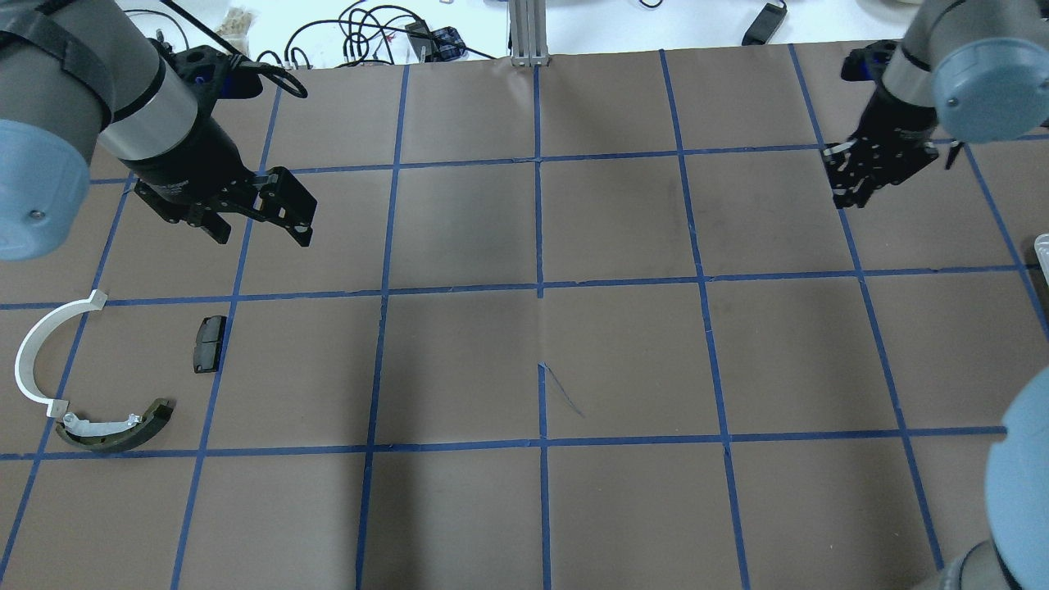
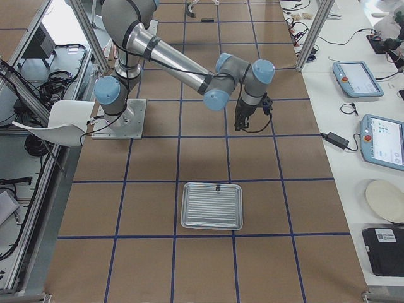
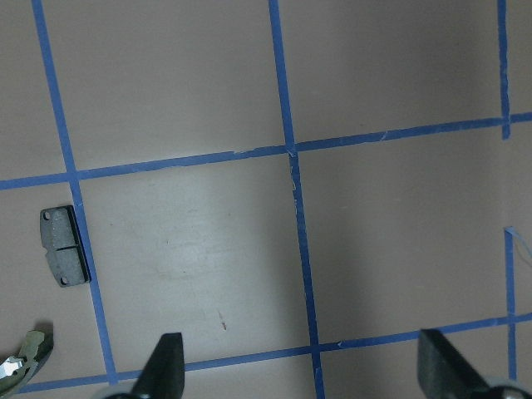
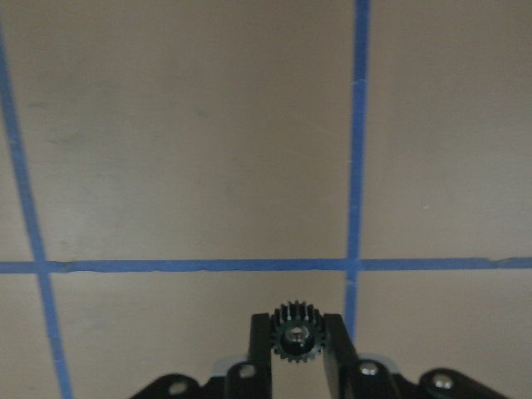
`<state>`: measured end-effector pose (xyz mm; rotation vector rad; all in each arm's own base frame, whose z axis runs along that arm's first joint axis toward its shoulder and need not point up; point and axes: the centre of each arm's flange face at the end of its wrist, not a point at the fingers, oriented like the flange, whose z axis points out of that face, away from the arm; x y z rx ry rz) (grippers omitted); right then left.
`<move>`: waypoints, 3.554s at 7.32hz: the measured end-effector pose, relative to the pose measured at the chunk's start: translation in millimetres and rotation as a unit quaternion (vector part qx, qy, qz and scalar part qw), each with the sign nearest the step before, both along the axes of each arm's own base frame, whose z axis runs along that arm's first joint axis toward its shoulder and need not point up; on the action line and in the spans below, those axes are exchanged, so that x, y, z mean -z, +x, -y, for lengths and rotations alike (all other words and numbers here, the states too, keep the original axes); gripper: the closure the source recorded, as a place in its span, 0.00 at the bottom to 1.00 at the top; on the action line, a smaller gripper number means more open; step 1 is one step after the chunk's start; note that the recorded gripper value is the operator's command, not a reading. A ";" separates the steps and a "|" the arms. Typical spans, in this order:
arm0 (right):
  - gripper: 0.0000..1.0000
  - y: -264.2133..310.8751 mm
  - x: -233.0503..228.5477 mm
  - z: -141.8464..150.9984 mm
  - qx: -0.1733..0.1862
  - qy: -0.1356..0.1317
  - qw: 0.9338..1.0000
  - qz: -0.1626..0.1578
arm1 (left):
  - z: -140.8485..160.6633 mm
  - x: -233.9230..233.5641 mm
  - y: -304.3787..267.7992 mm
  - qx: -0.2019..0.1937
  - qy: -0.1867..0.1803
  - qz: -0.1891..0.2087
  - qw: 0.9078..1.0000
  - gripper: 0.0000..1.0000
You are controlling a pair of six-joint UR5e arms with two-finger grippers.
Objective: Place bearing gear from tray to pile
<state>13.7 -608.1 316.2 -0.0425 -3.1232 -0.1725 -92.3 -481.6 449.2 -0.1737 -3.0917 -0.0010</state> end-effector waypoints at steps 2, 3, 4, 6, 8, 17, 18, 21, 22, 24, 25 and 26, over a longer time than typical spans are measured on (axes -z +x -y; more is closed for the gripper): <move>1.00 136.6 5.0 -22.1 0.026 -0.001 1.000 -0.006 | -0.2 0.4 0.2 0.000 0.001 0.001 1.000 0.00; 1.00 198.9 11.0 -37.7 0.030 -0.007 0.999 -0.010 | -0.1 0.2 0.2 0.000 0.000 0.001 1.000 0.00; 1.00 253.0 18.2 -53.1 0.030 -0.021 0.999 -0.011 | 0.0 0.3 0.1 0.000 0.000 0.000 1.000 0.00; 1.00 338.4 46.2 -81.3 0.009 -0.041 0.999 -0.005 | 0.1 1.3 0.2 0.000 0.001 0.001 1.000 0.00; 0.87 382.0 74.4 -98.2 -0.009 -0.040 0.999 0.010 | 0.1 1.8 0.3 0.000 0.001 0.001 1.000 0.00; 0.00 173.5 39.2 -1.7 -0.111 -0.100 0.987 0.052 | 22.7 78.1 -22.0 -0.007 0.033 -0.001 0.999 0.00; 0.00 94.9 34.4 10.8 -0.135 -0.089 0.986 0.043 | 23.5 104.1 -50.7 0.006 0.023 0.001 1.000 0.00; 0.00 -103.7 24.9 5.6 -0.249 -0.050 0.967 -0.027 | 16.8 166.2 -134.8 0.049 0.006 0.000 0.999 0.00; 0.00 -160.0 22.3 -5.3 -0.282 -0.040 0.958 -0.034 | 16.1 186.8 -155.0 0.060 0.003 -0.001 0.998 0.00; 0.00 -245.7 21.3 -31.5 -0.348 -0.024 0.937 -0.033 | 20.6 224.2 -177.1 0.069 -0.001 0.000 0.998 0.06; 0.00 -265.5 24.9 -40.3 -0.401 -0.015 0.916 -0.026 | 21.5 239.8 -186.4 0.072 -0.003 0.001 0.997 0.10; 0.00 -280.8 29.8 -48.2 -0.442 -0.007 0.897 -0.017 | 21.8 254.2 -193.1 0.075 -0.001 0.003 0.997 0.16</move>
